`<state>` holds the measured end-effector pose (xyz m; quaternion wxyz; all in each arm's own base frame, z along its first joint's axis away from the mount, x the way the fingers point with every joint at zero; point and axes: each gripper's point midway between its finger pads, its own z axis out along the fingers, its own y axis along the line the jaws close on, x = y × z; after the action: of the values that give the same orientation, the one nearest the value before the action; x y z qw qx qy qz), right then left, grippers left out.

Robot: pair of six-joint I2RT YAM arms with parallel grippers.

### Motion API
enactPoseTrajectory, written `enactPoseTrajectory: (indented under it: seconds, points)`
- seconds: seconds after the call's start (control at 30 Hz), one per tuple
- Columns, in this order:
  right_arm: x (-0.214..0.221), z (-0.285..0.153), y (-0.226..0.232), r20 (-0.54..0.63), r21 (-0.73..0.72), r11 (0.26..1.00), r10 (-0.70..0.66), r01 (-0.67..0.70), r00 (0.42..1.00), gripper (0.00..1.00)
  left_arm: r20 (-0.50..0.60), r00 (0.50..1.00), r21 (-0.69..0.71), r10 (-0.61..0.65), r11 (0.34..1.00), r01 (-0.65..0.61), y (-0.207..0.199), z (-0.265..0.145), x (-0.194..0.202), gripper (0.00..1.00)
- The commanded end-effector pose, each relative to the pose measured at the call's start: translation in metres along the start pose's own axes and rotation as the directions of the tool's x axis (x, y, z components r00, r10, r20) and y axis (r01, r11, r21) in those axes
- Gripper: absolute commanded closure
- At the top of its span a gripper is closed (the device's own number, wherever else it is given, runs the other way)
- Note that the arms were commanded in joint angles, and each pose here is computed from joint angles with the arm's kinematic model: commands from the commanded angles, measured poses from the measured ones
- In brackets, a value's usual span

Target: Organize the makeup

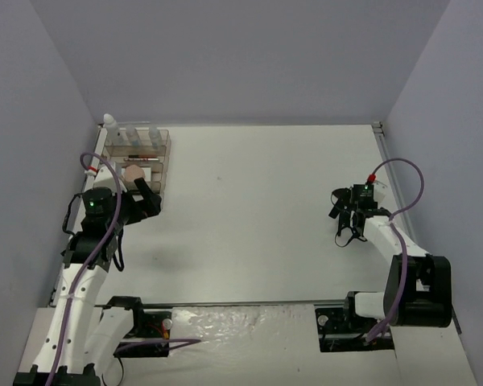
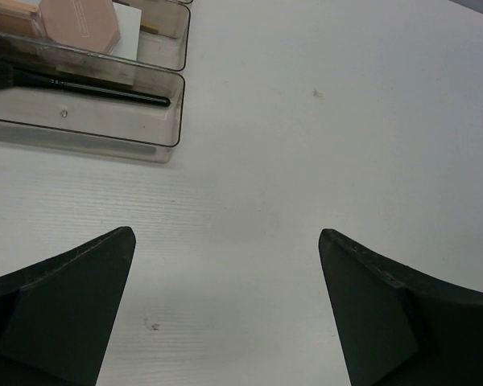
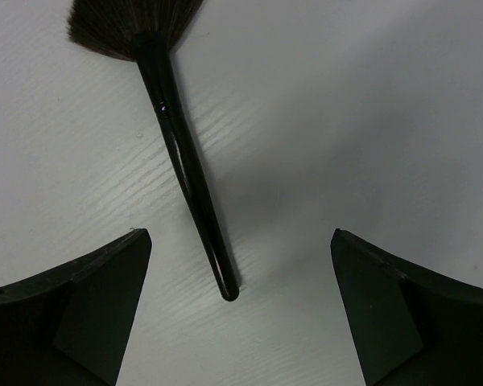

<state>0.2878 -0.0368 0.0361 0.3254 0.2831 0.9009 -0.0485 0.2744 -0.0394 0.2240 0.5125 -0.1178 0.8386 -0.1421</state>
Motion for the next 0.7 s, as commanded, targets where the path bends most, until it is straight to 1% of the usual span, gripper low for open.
enactPoseTrajectory:
  seconds: [0.0,0.07,0.3,0.43,0.53,0.57,0.67]
  points:
    - [-0.019,0.005,0.026,0.012,-0.098,0.995,-0.028,0.029,1.0,0.12,0.055,0.996,0.025,0.069,0.997,-0.07,-0.007,-0.006,-0.014,0.03]
    - [-0.013,0.009,0.026,-0.015,-0.1,0.994,-0.038,0.036,0.999,0.19,0.048,0.997,0.025,0.067,0.997,-0.068,-0.006,-0.006,-0.013,0.03]
    - [0.005,0.021,0.029,-0.091,-0.113,0.992,-0.069,0.059,0.993,0.38,0.037,0.997,0.027,0.064,0.997,-0.065,-0.007,-0.004,-0.012,0.03]
    - [0.016,0.029,0.031,-0.145,-0.118,0.99,-0.098,0.081,0.984,0.45,0.018,0.998,0.036,0.065,0.997,-0.066,-0.007,-0.002,-0.008,0.03]
    - [0.027,0.037,0.036,-0.198,-0.139,0.985,-0.127,0.101,0.972,0.52,0.018,0.998,0.03,0.064,0.997,-0.065,-0.006,-0.002,-0.008,0.03]
    - [0.029,0.038,0.037,-0.204,-0.142,0.984,-0.138,0.111,0.969,0.55,0.019,0.998,0.027,0.066,0.997,-0.066,-0.006,-0.002,-0.008,0.03]
    - [0.038,0.035,0.039,-0.234,-0.134,0.979,-0.179,0.151,0.956,0.7,0.021,0.998,0.034,0.066,0.997,-0.066,-0.007,-0.003,-0.007,0.03]
